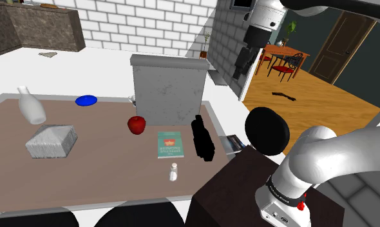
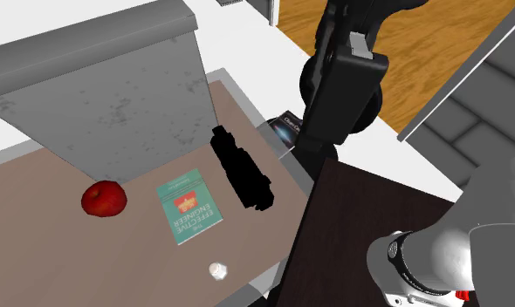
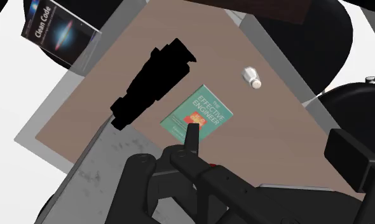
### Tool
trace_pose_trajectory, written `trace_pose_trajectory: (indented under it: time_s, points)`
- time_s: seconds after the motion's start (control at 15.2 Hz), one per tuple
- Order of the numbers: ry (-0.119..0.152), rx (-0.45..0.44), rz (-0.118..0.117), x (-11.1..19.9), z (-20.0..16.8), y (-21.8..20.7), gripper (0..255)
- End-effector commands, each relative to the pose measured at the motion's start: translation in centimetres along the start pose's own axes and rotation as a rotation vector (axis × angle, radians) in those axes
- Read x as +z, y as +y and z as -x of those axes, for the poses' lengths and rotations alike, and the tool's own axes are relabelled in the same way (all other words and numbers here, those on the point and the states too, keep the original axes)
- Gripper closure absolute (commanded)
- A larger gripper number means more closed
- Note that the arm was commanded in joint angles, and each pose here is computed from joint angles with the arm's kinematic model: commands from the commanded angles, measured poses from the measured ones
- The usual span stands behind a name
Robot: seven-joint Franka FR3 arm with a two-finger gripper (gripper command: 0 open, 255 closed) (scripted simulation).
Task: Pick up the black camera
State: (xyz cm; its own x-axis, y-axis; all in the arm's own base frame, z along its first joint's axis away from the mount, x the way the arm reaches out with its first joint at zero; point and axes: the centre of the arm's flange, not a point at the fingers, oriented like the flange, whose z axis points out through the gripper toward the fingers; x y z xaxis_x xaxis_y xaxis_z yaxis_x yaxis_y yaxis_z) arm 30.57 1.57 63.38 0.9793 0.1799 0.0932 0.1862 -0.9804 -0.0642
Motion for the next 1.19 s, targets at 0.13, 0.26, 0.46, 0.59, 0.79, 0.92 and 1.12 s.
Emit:
trace_pose_trajectory:
  time_s: [0.13, 0.26, 0.46, 0.59, 0.79, 0.92, 1.12]
  points:
    - [-0.003, 0.041, 0.003, 2.3, -1.1, 0.6, 0]
    - [-0.007, 0.081, 0.006, 4.6, -2.2, 1.3, 0]
    - [-0.012, 0.142, 0.011, 8.1, -3.8, 2.5, 0]
    - [-0.015, 0.182, 0.014, 10.4, -4.8, 3.3, 0]
    - [-0.020, 0.243, 0.019, 13.9, -6.2, 4.6, 0]
    - [-0.024, 0.284, 0.022, 16.2, -7.0, 5.6, 0]
    - [-0.029, 0.345, 0.027, 19.7, -8.3, 7.1, 0]
